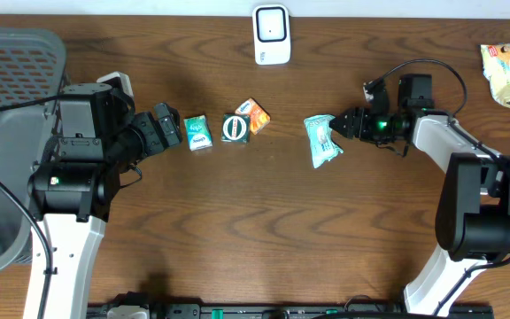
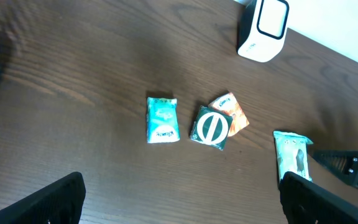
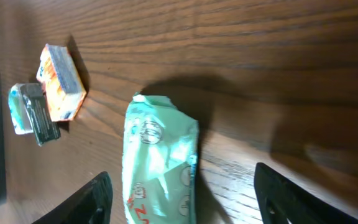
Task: Scan the item barcode
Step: 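Hold the teal-green pack up against the white scanner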
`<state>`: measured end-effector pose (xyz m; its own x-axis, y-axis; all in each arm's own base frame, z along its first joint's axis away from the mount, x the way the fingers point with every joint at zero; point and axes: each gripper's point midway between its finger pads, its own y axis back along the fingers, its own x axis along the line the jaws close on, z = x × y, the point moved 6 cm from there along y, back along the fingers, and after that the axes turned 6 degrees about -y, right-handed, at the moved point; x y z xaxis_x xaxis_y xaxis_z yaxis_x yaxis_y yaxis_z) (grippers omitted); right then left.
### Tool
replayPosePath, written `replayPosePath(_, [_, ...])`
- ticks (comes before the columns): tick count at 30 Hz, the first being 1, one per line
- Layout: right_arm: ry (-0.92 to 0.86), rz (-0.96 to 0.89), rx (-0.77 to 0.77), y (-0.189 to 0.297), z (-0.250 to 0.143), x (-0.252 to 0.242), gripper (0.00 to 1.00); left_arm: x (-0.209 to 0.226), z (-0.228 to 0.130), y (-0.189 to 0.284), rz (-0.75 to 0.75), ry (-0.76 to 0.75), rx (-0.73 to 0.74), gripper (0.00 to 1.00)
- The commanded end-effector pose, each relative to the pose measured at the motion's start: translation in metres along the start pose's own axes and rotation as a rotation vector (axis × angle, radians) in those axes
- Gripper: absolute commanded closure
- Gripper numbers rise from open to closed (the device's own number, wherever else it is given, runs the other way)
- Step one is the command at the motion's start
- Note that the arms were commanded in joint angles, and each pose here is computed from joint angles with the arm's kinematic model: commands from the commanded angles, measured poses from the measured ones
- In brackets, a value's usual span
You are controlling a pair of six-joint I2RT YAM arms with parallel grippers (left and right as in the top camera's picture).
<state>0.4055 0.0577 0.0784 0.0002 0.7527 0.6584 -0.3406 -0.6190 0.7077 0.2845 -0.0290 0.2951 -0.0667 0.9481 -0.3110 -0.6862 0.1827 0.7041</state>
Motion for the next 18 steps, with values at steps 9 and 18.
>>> replayPosePath(9, [-0.053, -0.001, 0.126, -0.039, -0.026, 0.000, 0.43, 0.000, 0.005, 0.004, 0.004, -0.017, -0.018, 0.02])
replayPosePath(18, [-0.114, 0.078, 0.095, -0.046, -0.018, 0.016, 0.99, 0.000, 0.005, 0.004, 0.004, -0.017, -0.018, 0.02])
